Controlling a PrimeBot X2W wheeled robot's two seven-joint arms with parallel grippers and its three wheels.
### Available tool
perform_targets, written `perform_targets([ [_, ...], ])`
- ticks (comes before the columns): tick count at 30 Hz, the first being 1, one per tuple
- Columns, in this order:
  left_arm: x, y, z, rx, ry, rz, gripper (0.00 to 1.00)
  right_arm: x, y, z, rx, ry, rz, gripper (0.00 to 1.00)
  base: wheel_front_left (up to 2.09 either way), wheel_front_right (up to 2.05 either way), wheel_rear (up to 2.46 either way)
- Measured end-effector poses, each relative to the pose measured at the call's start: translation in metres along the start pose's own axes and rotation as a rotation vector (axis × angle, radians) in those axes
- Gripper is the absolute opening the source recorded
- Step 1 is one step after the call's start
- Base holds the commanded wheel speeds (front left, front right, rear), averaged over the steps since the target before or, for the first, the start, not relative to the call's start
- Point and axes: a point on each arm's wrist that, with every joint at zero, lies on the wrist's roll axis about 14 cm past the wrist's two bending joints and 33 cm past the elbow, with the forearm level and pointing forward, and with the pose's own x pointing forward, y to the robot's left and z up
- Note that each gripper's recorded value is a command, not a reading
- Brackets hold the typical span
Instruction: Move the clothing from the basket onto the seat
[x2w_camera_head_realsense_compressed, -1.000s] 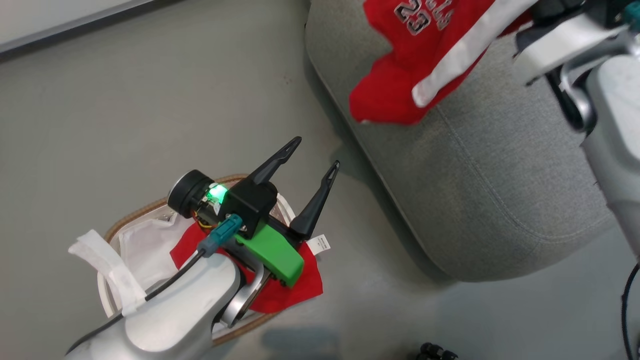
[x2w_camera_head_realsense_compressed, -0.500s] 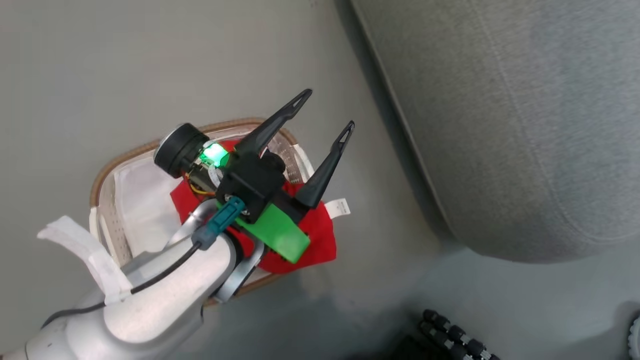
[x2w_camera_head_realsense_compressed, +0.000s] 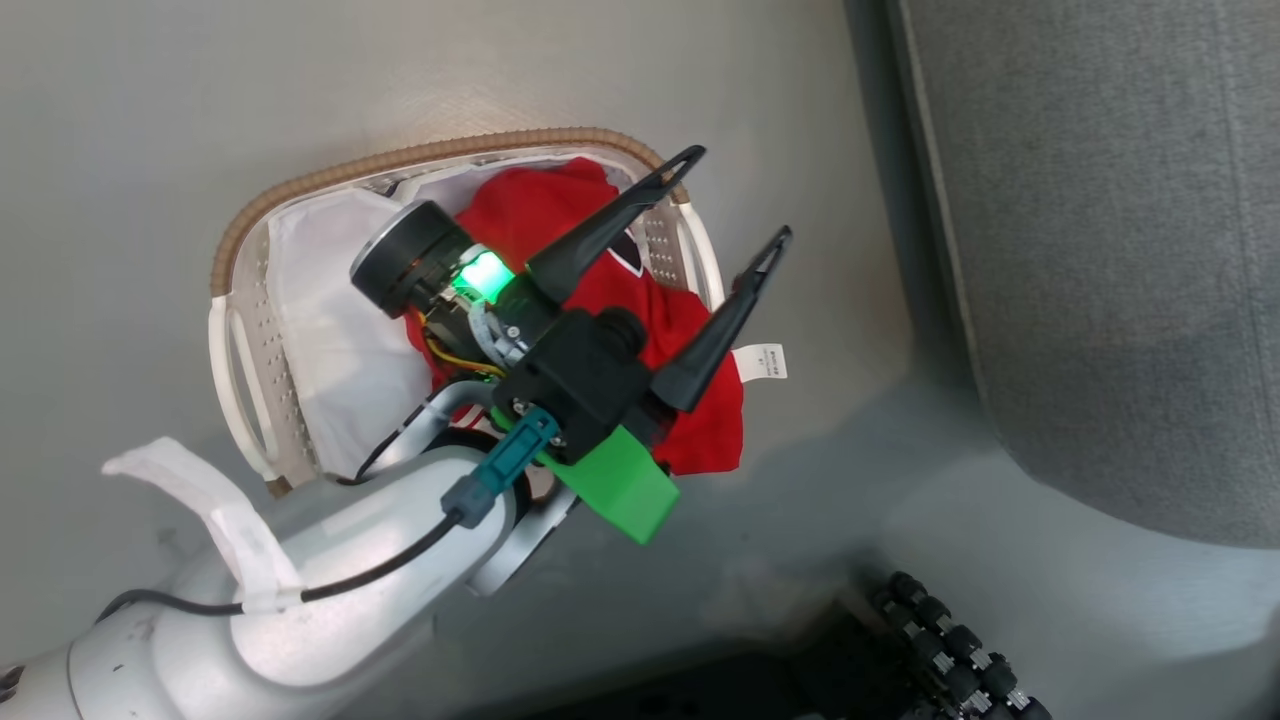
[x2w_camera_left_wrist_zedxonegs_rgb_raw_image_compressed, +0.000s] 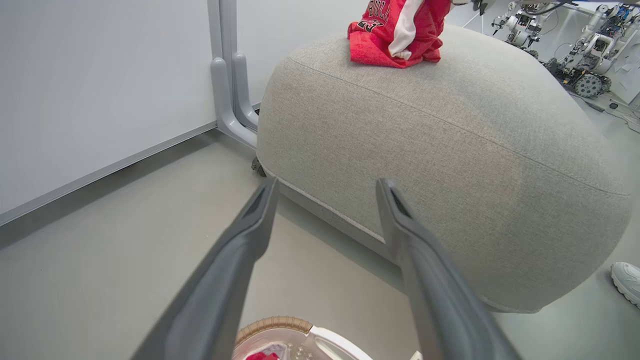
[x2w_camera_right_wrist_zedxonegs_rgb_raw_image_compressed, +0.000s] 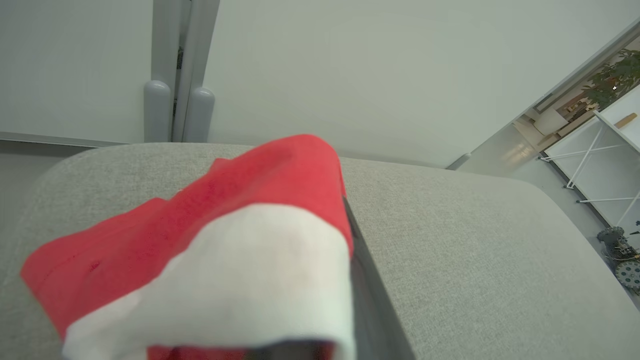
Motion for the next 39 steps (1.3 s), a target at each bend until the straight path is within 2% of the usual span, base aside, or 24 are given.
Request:
perform_targets([
  [2,0.000,0.000,-0.001,-0.001,-0.001,-0.005,1.00,-0.001,0.008,-0.023,0.015,0.038,0.002,0.00,0.00,0.00,0.00],
  [4,0.000,0.001,-0.004,0.004,0.005,-0.006,1.00,-0.003,0.016,-0.038,0.021,0.060,0.009,0.21,0.00,0.00,0.00],
  [5,0.000,0.001,-0.005,0.004,0.008,-0.006,1.00,-0.004,0.020,-0.043,0.023,0.064,0.013,0.40,0.00,0.00,0.00],
  [6,0.000,0.001,-0.005,0.006,0.009,-0.005,1.00,-0.005,0.022,-0.046,0.021,0.068,0.017,0.45,0.00,0.00,0.00],
  [7,0.000,0.001,-0.004,0.007,0.008,-0.005,1.00,-0.006,0.022,-0.047,0.016,0.069,0.018,0.83,0.00,0.00,0.00],
  [8,0.001,0.000,-0.003,0.009,0.006,-0.009,1.00,-0.007,0.022,-0.047,0.015,0.068,0.017,0.98,0.00,0.00,0.00],
  [21,0.003,-0.005,0.020,0.034,-0.037,0.000,1.00,-0.031,0.011,-0.024,0.021,0.000,0.013,1.00,0.00,0.00,0.00],
  [33,0.000,-0.010,0.049,0.046,-0.090,0.035,1.00,-0.078,0.007,-0.017,0.046,-0.021,0.032,1.00,0.00,0.00,0.00],
  [39,-0.007,-0.009,0.065,0.054,-0.116,0.085,1.00,-0.095,-0.006,0.007,0.088,-0.080,0.014,1.00,0.00,0.00,0.00],
])
